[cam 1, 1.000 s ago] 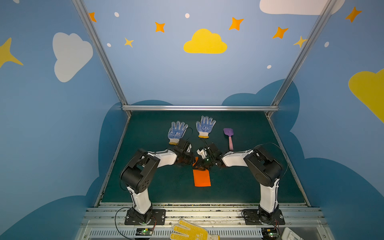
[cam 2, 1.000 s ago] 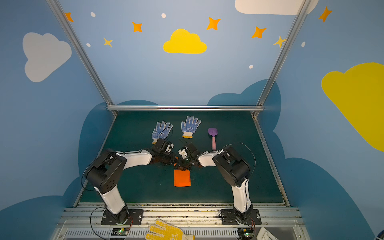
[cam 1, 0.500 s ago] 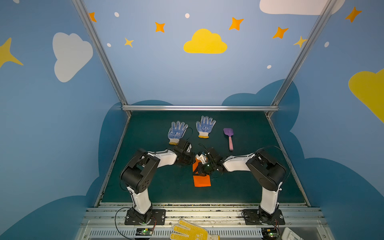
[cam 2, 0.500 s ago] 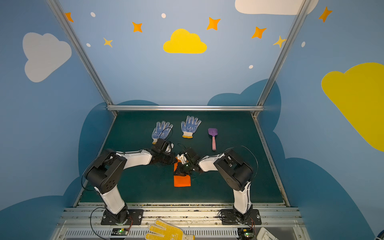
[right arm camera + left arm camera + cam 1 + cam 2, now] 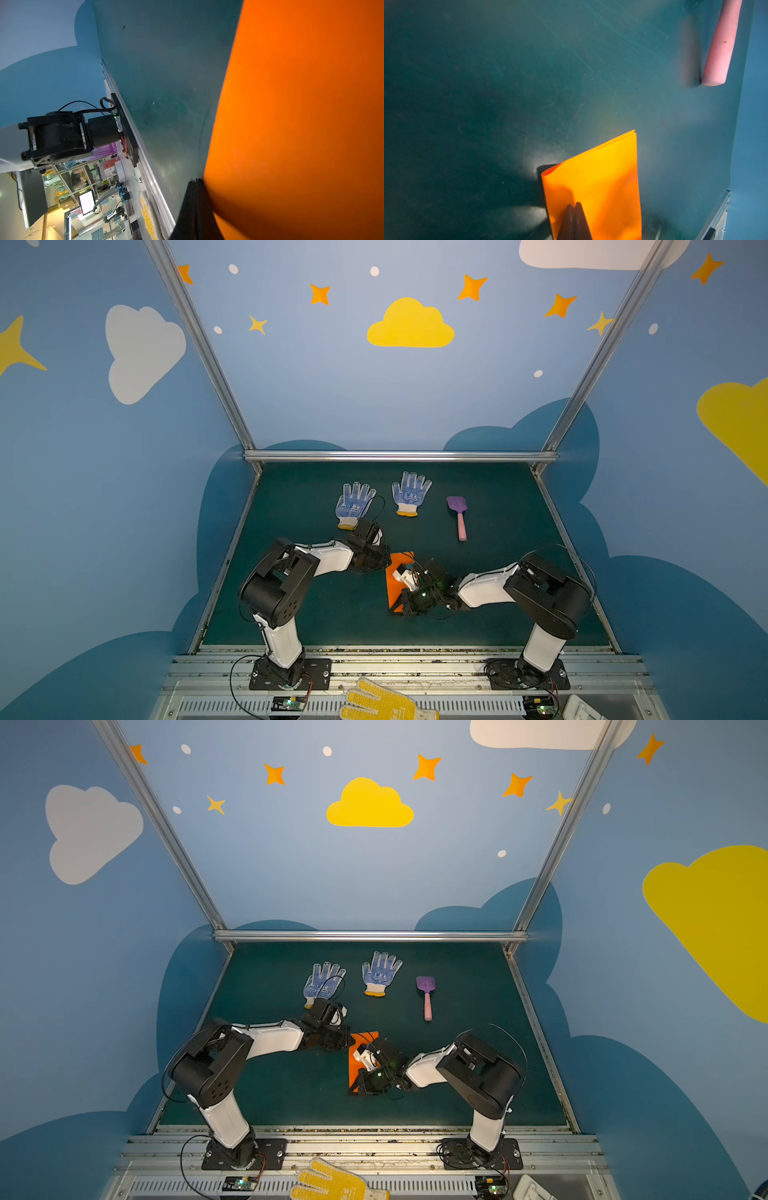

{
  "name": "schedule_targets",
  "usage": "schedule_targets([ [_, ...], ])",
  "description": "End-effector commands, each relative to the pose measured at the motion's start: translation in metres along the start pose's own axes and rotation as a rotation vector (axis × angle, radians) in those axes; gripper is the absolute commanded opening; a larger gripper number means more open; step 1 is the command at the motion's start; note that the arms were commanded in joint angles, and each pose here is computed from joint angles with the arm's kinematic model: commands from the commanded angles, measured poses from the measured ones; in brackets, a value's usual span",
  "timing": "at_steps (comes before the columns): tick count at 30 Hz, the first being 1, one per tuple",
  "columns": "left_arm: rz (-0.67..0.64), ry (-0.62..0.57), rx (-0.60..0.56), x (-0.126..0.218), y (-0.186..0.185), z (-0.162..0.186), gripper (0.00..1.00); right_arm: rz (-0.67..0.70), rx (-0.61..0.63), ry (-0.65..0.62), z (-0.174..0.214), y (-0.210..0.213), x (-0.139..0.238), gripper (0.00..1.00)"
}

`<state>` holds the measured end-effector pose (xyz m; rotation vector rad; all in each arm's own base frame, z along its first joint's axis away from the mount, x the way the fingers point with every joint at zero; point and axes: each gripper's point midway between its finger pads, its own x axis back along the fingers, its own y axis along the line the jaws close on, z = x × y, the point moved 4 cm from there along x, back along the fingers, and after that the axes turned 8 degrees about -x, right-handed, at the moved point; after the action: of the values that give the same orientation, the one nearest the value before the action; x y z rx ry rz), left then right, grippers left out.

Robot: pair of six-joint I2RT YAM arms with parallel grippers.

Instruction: Fold a paper plane with a square sheet of paper (fold left side to right side)

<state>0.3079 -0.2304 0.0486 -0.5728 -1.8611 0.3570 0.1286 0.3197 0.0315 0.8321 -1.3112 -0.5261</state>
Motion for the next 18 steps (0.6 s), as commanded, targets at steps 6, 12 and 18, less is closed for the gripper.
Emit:
schedule_targets([
  [6,-0.087,0.074,0.048,-0.008,0.022,0.025,0.04,0.275,-0.194,0.081,0.054,-0.059,0.027,0.00],
  [12,-0.073,0.067,0.053,-0.009,0.020,0.024,0.04,0.209,-0.112,-0.004,0.029,-0.006,0.055,0.00],
  [18,-0.065,0.063,0.054,-0.010,0.017,0.025,0.04,0.163,-0.078,-0.054,-0.005,0.025,0.056,0.00],
])
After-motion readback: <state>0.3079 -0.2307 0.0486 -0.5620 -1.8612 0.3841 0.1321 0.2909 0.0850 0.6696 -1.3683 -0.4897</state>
